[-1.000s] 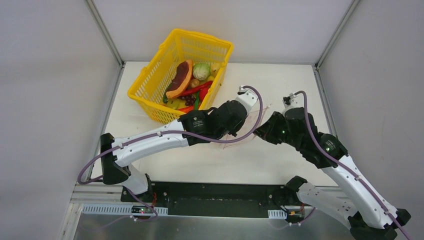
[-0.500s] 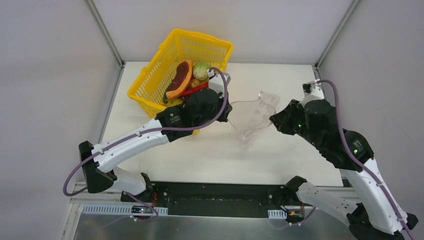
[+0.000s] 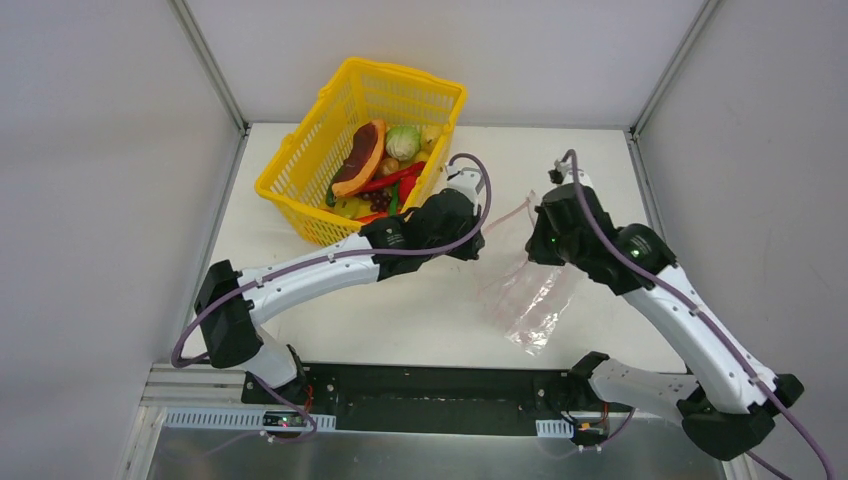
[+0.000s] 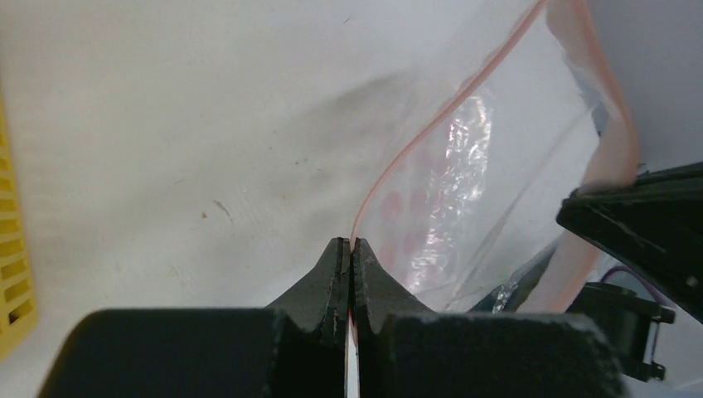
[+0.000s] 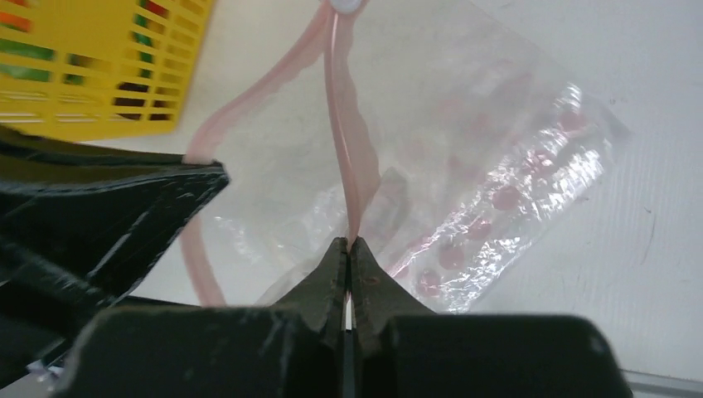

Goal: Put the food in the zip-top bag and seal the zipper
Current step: Open the zipper of the food storage bag, then move the bin to the center of the board.

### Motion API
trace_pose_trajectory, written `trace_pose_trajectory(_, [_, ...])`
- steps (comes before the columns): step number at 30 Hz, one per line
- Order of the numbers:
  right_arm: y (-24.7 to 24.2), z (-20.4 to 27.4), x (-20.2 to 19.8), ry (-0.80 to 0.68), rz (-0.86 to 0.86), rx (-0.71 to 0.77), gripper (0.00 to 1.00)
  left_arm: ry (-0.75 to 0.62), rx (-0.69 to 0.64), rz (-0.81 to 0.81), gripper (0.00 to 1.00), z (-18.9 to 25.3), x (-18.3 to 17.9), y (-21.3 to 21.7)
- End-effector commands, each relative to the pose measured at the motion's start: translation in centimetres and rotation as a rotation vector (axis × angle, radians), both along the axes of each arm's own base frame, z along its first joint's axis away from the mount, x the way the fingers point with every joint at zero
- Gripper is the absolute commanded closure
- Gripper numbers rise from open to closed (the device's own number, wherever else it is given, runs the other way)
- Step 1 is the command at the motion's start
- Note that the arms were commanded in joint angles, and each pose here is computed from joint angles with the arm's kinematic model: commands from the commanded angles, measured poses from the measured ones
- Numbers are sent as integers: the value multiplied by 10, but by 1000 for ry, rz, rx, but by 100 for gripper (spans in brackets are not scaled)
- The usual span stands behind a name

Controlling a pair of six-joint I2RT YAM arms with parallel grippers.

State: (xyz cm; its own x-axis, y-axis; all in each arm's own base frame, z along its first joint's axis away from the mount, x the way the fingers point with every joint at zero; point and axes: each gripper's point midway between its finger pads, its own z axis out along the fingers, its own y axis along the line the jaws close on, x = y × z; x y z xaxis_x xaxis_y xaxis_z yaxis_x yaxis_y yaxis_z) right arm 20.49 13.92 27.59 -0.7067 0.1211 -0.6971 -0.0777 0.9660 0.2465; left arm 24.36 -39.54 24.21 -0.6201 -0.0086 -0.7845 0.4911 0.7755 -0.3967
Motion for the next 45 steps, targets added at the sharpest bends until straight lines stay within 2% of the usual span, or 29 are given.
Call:
trace_pose_trajectory(1, [7, -3, 32, -84, -57, 8, 100, -63, 16, 126, 100, 12, 19, 29])
trace_pose_trajectory(5, [31, 6, 43, -94, 16, 100, 100, -45, 48, 141, 100, 10, 36, 38])
trace_pose_trajectory(12, [45, -17, 48, -3, 49, 113, 100, -9, 98, 81, 53, 2, 32, 35])
trace_pose_trajectory(15, [45, -20, 47, 12, 61, 113, 100, -61, 87, -92, 27, 22, 18, 23])
trace_pose_trajectory(19, [40, -27, 49, 35, 48, 109, 100, -126, 88, -140, 13, 49, 15, 33])
trace_pose_trajectory(23, [44, -31, 49, 47, 53, 148, 100, -177, 47, -141, 3, 74, 14, 53])
trace_pose_trajectory(27, [48, -28, 48, 40, 62, 190, 100, -209, 75, -165, 1, 89, 4, 73])
trace_pose_trajectory(32, [50, -25, 48, 32, 74, 205, 100, -255, 239, 84, 1, 79, 31, 139])
trace_pose_trajectory(37, [58, -27, 42, 56, 110, 242, 100, -155, 222, 93, 1, 50, 38, 152])
trace_pose_trajectory(45, [52, -34, 33, 68, 110, 233, 100, 53, 292, -4, 1, -11, 17, 143])
